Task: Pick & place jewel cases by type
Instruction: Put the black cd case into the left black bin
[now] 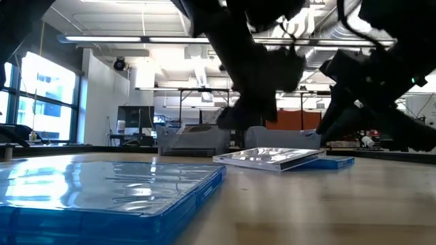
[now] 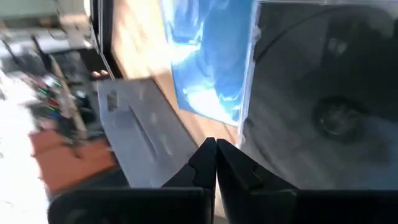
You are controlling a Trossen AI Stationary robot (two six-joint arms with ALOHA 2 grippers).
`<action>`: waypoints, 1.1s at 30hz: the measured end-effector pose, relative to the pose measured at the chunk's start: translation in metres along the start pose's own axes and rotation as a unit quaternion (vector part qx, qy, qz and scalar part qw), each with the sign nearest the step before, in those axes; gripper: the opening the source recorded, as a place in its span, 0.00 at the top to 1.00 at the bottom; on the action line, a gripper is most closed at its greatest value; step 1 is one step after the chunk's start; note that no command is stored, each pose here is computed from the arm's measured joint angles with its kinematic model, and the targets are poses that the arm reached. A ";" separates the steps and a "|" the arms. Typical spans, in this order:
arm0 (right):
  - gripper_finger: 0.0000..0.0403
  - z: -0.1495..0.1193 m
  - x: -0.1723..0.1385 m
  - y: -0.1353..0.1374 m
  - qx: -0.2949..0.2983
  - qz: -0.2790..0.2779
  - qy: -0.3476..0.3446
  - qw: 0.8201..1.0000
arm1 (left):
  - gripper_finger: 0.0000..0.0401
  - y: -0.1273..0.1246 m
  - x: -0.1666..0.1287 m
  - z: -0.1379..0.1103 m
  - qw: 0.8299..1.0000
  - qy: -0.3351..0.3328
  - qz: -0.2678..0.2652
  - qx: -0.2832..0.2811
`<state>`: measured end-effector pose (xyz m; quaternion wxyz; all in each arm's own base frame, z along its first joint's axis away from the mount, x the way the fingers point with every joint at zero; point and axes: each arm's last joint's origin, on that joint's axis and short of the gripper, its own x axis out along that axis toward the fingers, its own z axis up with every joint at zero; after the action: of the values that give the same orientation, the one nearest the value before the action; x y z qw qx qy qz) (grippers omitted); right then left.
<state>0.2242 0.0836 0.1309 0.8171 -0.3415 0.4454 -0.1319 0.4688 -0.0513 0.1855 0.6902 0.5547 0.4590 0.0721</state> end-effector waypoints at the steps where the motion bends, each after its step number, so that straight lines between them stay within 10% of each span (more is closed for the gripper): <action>1: 0.80 0.004 -0.001 -0.001 -0.002 0.009 -0.004 1.000 | 0.98 0.005 -0.006 -0.003 1.000 -0.005 -0.008 -0.025; 5: 0.79 0.019 -0.006 -0.005 0.000 0.030 -0.024 0.999 | 0.98 0.035 -0.026 -0.031 0.977 -0.038 -0.083 -0.192; 13: 0.66 0.038 -0.012 -0.011 -0.005 0.068 -0.052 0.996 | 0.98 0.059 0.007 -0.092 0.834 -0.038 -0.297 -0.463; 22: 0.47 0.037 -0.013 -0.009 0.000 0.093 -0.051 0.994 | 0.89 0.066 0.023 -0.113 0.747 -0.070 -0.405 -0.523; 28: 0.46 0.037 -0.013 -0.009 0.016 0.097 -0.050 0.994 | 0.67 0.062 0.030 -0.113 0.742 -0.060 -0.407 -0.530; 33: 0.47 0.037 -0.010 -0.005 0.018 0.102 -0.045 0.994 | 0.50 0.047 0.046 -0.109 0.704 -0.015 -0.426 -0.568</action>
<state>0.2490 0.1012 0.1543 0.8514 -0.2854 0.4384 -0.0399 0.4363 0.0701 0.2030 0.8387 -0.1964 0.5079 0.0089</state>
